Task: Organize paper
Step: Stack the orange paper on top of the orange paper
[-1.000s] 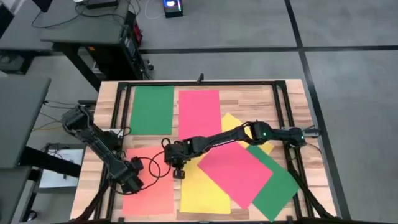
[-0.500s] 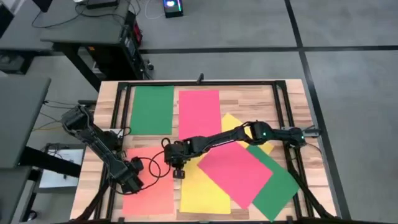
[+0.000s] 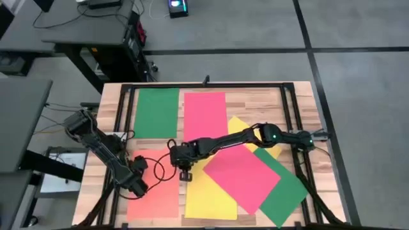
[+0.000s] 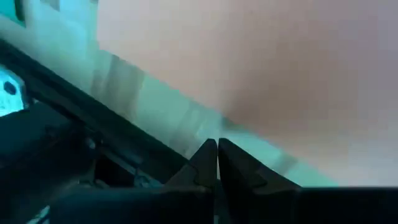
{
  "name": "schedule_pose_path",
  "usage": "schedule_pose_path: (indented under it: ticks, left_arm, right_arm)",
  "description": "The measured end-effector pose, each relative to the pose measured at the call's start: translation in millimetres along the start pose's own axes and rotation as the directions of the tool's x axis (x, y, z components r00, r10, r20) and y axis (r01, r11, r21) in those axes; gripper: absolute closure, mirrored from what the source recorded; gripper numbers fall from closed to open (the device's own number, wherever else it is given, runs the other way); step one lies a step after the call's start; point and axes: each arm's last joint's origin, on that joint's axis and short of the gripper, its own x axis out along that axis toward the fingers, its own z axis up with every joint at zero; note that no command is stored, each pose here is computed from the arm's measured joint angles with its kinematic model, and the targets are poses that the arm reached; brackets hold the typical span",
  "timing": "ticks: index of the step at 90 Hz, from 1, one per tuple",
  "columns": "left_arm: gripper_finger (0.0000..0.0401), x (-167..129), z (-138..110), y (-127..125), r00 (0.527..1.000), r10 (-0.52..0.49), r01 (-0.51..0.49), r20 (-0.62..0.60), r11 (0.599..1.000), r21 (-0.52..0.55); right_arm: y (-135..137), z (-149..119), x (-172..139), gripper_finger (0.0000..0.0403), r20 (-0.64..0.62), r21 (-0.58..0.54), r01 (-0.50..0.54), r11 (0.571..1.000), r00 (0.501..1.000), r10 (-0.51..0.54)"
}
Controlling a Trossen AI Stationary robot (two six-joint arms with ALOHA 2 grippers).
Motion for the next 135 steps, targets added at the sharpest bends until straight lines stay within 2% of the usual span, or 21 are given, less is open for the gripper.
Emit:
schedule_pose_path:
  ticks: [14, 27, 34, 43, 49, 56, 75, 88, 105, 110, 135]
  left_arm:
    - [0.0401, -17, 1, -1, 0.999, 0.029, -0.029, 0.03, 1.0, 0.0]
    - [0.0401, -41, 1, -16, 0.985, -0.077, 0.071, 0.155, 0.997, 0.044]
    - [0.0401, -58, -2, -29, 0.951, -0.181, 0.162, 0.25, 0.982, 0.097]
    - [0.0401, -77, -8, -48, 0.876, -0.318, 0.283, 0.364, 0.948, 0.147]
    - [0.0401, -81, -12, -64, 0.84, -0.381, 0.337, 0.387, 0.924, 0.178]
    - [0.0401, -79, -16, -87, 0.824, -0.417, 0.353, 0.384, 0.908, 0.227]
    - [0.0401, -71, -23, -149, 0.842, -0.44, 0.349, 0.311, 0.885, 0.308]
    - [0.0401, -80, -29, -170, 0.836, -0.452, 0.354, 0.311, 0.878, 0.323]
    - [0.0401, -76, -35, -176, 0.838, -0.447, 0.358, 0.313, 0.883, 0.303]
    - [0.0401, -74, -39, -175, 0.845, -0.434, 0.347, 0.313, 0.89, 0.297]
    - [0.0401, -69, -50, -173, 0.857, -0.421, 0.344, 0.297, 0.897, 0.278]
  right_arm:
    - [2, 6, -11, 0.0403, 0.026, -0.026, -0.004, 1.0, 1.0, 0.005]
    - [-3, 8, -14, 0.0403, 0.04, -0.049, 0.012, 0.999, 0.999, -0.01]
    - [-12, 11, -15, 0.0403, 0.053, -0.068, 0.06, 0.996, 0.997, -0.056]
    - [-25, 13, -15, 0.0403, 0.069, -0.091, 0.119, 0.989, 0.991, -0.113]
    - [-34, 14, -15, 0.0403, 0.076, -0.097, 0.142, 0.985, 0.988, -0.135]
    - [-44, 17, -17, 0.0403, 0.094, -0.085, 0.153, 0.985, 0.985, -0.145]
    - [-72, 26, -21, 0.0403, 0.159, -0.036, 0.182, 0.983, 0.972, -0.174]
    - [-78, 27, -23, 0.0403, 0.173, -0.028, 0.184, 0.983, 0.969, -0.176]
    - [-81, 24, -9, 0.0403, 0.175, -0.025, 0.182, 0.983, 0.969, -0.175]
    - [-82, 25, -2, 0.0403, 0.209, -0.016, 0.179, 0.984, 0.963, -0.172]
    - [-89, 12, 18, 0.0403, 0.144, 0.028, 0.172, 0.985, 0.974, -0.174]
